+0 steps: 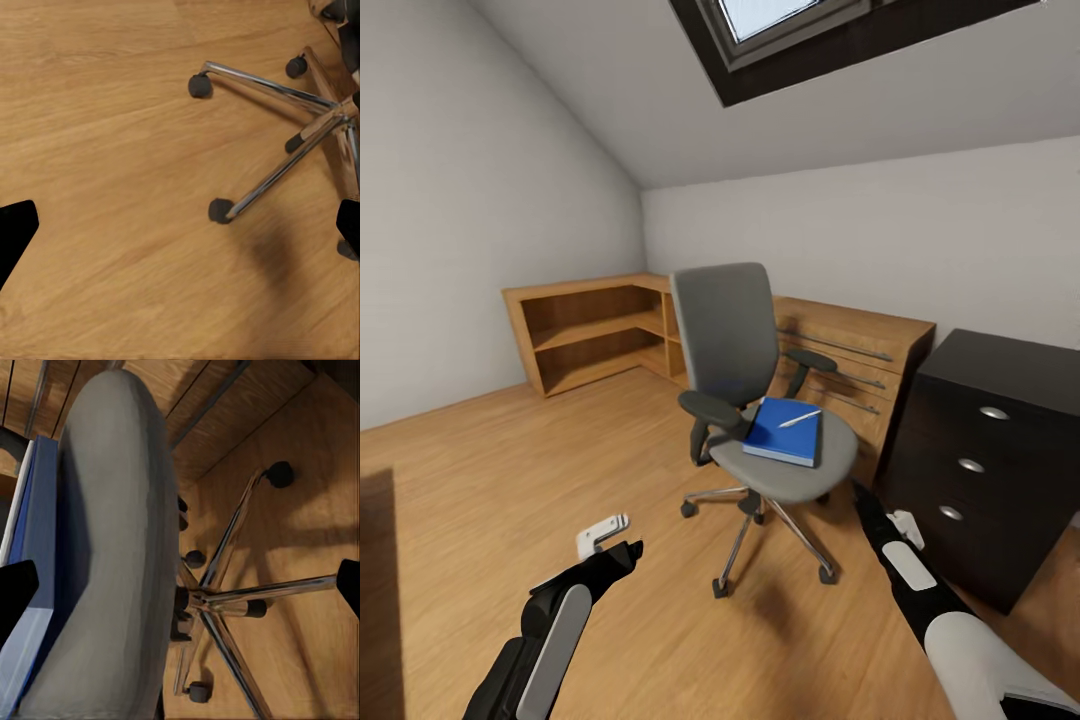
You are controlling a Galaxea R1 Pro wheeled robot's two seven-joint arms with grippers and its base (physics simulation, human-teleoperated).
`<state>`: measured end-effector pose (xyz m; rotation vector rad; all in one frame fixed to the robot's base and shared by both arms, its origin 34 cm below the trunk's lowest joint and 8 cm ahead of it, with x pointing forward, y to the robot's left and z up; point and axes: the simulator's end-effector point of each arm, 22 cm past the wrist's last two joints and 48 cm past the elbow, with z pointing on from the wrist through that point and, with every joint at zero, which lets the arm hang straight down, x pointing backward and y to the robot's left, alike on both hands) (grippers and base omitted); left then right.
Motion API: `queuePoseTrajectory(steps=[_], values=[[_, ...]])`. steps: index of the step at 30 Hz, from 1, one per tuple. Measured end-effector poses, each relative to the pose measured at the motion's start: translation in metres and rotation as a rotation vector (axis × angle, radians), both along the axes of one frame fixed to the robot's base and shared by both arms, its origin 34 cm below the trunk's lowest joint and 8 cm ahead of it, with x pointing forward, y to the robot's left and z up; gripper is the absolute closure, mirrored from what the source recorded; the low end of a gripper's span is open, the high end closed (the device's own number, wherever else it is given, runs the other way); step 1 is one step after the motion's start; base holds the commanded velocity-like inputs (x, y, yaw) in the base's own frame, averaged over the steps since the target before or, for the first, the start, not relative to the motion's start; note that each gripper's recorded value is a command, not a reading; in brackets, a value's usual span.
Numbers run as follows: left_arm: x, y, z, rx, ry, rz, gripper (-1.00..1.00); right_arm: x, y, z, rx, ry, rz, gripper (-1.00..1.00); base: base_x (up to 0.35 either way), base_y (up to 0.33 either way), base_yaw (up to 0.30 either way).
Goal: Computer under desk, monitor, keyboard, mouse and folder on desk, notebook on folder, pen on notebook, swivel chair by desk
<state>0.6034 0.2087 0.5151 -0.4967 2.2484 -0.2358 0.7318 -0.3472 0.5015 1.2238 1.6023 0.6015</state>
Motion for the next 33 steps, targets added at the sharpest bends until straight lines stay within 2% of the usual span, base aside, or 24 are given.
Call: queuePoseTrajectory(steps=[6, 8, 13, 15, 18, 21, 25, 26, 29, 33], values=[[0.000, 0.000, 0.000, 0.000, 0.000, 0.000, -1.00, 0.000, 0.002, 0.000, -0.003, 0.001, 0.006, -1.00, -0.089, 0.000, 0.000], [0.000, 0.000, 0.000, 0.000, 0.000, 0.000, -1.00, 0.001, 0.009, 0.000, -0.021, 0.004, 0.030, -1.00, -0.008, 0.000, 0.000], [-0.001, 0.000, -0.001, 0.000, 0.003, -0.001, -1.00, 0.002, 0.014, 0.000, -0.029, 0.005, 0.045, -1.00, -0.003, 0.000, 0.000], [-0.005, -0.003, -0.014, 0.004, 0.034, -0.009, -1.00, 0.002, 0.020, -0.001, -0.036, 0.007, 0.059, -1.00, 0.000, 0.000, 0.000], [-0.009, -0.007, -0.024, 0.010, 0.057, -0.019, -1.00, 0.003, 0.036, -0.002, -0.051, 0.009, 0.096, -1.00, 0.000, 0.000, 0.000], [-0.011, -0.010, -0.028, 0.023, 0.065, -0.030, -1.00, 0.005, 0.063, -0.002, -0.071, 0.012, 0.155, -1.00, 0.000, 0.000, 0.000], [-0.011, -0.010, -0.029, 0.028, 0.067, -0.033, -1.00, 0.005, 0.083, -0.002, -0.066, 0.010, 0.185, -1.00, 0.000, 0.000, 0.000], [-0.011, -0.010, -0.029, 0.028, 0.067, -0.033, -1.00, 0.005, 0.095, -0.002, -0.055, 0.008, 0.199, -1.00, 0.000, 0.000, 0.000], [-0.011, -0.011, -0.029, 0.028, 0.067, -0.035, -1.00, 0.006, 0.109, -0.001, -0.042, 0.005, 0.211, -1.00, 0.000, 0.000, 0.000], [-0.011, -0.011, -0.029, 0.029, 0.067, -0.035, -1.00, 0.005, 0.116, -0.002, -0.033, 0.004, 0.216, -1.00, 0.000, 0.000, 0.000]])
